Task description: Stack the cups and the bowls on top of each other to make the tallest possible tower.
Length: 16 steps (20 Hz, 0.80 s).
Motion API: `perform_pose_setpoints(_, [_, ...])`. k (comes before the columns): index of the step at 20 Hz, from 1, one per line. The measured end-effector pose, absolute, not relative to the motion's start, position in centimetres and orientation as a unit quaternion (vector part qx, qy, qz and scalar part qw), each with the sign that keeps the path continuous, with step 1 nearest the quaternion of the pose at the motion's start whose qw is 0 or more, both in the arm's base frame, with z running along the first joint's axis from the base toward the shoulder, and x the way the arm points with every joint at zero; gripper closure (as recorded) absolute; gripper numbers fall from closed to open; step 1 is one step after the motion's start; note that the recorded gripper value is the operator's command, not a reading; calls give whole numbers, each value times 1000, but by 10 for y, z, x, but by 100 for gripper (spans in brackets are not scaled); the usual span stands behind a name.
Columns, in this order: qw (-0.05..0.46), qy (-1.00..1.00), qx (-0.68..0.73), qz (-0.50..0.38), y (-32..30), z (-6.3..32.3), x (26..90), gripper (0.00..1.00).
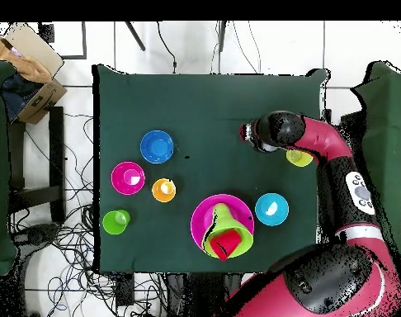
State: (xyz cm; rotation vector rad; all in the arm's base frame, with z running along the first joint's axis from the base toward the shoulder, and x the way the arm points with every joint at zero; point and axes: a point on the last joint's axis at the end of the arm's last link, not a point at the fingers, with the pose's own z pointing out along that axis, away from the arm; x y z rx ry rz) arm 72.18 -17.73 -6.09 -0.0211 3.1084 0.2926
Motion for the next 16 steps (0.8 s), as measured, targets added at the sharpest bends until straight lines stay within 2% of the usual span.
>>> perform_pose_setpoints(4, [3, 997, -18, 78, -172, -55, 722, 0])
perform_pose_setpoints(8, [-12, 998, -42, 55, -156, -30, 731, 0])
perform_pose_setpoints(16, [-66, 995, -68, 37, -123, 57, 766, 0])
